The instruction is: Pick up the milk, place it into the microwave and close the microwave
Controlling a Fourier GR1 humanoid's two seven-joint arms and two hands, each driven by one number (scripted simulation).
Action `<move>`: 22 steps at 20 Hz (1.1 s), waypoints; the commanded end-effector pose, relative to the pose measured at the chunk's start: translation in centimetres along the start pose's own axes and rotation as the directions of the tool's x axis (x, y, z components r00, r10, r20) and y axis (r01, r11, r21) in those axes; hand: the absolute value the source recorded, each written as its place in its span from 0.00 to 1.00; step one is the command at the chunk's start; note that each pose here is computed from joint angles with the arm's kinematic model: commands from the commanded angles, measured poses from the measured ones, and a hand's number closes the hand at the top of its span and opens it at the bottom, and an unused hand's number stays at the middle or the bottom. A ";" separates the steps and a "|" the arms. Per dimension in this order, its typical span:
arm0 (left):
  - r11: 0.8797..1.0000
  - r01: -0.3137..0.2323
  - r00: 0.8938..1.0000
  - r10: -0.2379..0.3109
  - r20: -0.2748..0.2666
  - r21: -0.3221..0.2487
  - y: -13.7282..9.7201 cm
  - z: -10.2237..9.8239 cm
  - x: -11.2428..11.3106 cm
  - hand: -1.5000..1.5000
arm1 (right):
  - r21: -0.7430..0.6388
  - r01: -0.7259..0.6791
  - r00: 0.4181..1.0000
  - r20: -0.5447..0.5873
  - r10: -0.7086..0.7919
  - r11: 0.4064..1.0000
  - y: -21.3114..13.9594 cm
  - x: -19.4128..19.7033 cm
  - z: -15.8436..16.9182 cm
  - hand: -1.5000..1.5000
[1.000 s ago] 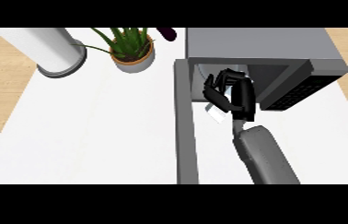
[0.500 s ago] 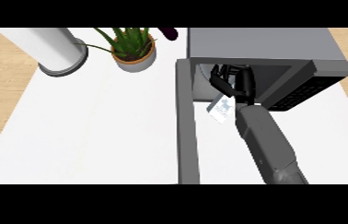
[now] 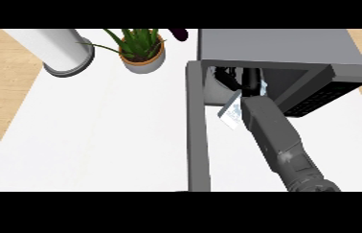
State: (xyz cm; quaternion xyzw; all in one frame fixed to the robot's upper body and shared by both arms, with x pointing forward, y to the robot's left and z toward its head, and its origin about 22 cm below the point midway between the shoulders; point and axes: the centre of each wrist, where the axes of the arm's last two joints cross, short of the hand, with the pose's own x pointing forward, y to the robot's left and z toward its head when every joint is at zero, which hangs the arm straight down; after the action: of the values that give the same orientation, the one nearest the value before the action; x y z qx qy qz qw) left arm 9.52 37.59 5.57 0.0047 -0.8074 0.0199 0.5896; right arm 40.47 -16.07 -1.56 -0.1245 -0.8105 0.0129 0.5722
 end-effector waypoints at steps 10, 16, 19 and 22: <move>1.000 -0.014 1.000 0.014 0.002 -0.015 0.5 -1.0 -0.9 0.00 | -0.070 -0.451 0.877 0.148 0.457 0.890 0.3 0.9 -2.0 1.00; 0.999 -0.015 1.000 0.015 0.010 -0.047 0.4 -1.2 -1.8 0.00 | -0.189 -0.470 0.873 0.048 0.486 0.863 -1.2 1.6 -3.5 1.00; 0.999 -0.006 1.000 0.006 0.005 -0.043 1.1 -1.8 -1.5 0.00 | -0.213 -0.467 0.874 0.035 0.484 0.858 -2.7 1.8 -4.3 1.00; 0.998 -0.006 1.000 0.008 0.019 -0.066 1.1 -2.3 -1.7 0.00 | -0.243 -0.477 0.871 -0.003 0.491 0.845 -4.6 1.5 -4.7 1.00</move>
State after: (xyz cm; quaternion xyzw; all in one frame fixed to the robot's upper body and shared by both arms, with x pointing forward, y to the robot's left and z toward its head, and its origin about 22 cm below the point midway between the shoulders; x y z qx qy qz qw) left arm 11.71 38.52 4.66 -0.0107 -0.8114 0.0004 0.5844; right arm 43.34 -18.84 1.92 -0.3672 -0.7725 0.0779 0.5123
